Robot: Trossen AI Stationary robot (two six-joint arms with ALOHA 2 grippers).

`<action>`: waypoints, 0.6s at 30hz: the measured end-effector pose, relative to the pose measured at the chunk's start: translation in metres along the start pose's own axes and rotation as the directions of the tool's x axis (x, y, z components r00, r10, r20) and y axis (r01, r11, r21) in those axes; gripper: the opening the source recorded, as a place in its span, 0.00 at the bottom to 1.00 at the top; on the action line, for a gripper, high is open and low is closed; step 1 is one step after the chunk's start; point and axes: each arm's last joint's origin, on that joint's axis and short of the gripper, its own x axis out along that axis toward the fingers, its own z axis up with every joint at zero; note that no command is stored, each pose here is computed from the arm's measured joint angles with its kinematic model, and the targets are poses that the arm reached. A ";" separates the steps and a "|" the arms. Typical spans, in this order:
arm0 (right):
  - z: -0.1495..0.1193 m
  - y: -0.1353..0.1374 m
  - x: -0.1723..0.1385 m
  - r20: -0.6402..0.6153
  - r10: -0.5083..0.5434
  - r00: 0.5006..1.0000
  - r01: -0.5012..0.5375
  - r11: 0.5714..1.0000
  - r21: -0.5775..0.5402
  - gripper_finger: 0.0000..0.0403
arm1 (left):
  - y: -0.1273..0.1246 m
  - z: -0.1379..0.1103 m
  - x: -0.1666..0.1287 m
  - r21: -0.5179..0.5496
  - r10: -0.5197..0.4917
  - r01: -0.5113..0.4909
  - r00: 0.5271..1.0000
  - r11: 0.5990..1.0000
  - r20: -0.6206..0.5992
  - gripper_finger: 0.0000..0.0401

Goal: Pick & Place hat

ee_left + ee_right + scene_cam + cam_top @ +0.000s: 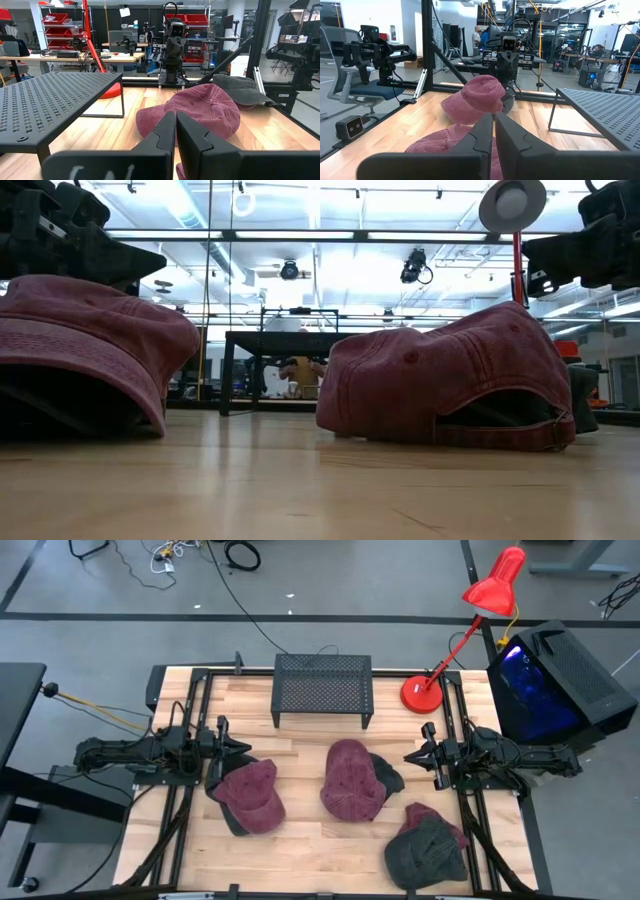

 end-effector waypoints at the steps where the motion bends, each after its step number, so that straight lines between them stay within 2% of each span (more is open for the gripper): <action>1: 0.000 0.000 0.000 0.000 0.000 1.000 0.000 1.000 0.000 0.07 | 0.000 0.000 0.000 0.000 0.000 0.000 1.000 1.000 0.000 0.05; 14: 0.000 0.000 0.000 0.000 0.001 1.000 -0.001 1.000 0.000 0.07 | 0.000 0.000 0.000 0.000 0.000 0.000 1.000 1.000 0.000 0.05; 18: 0.003 0.000 0.000 0.027 -0.001 1.000 0.002 0.999 -0.037 0.07 | 0.000 0.000 0.000 0.000 0.000 0.000 1.000 1.000 0.000 0.05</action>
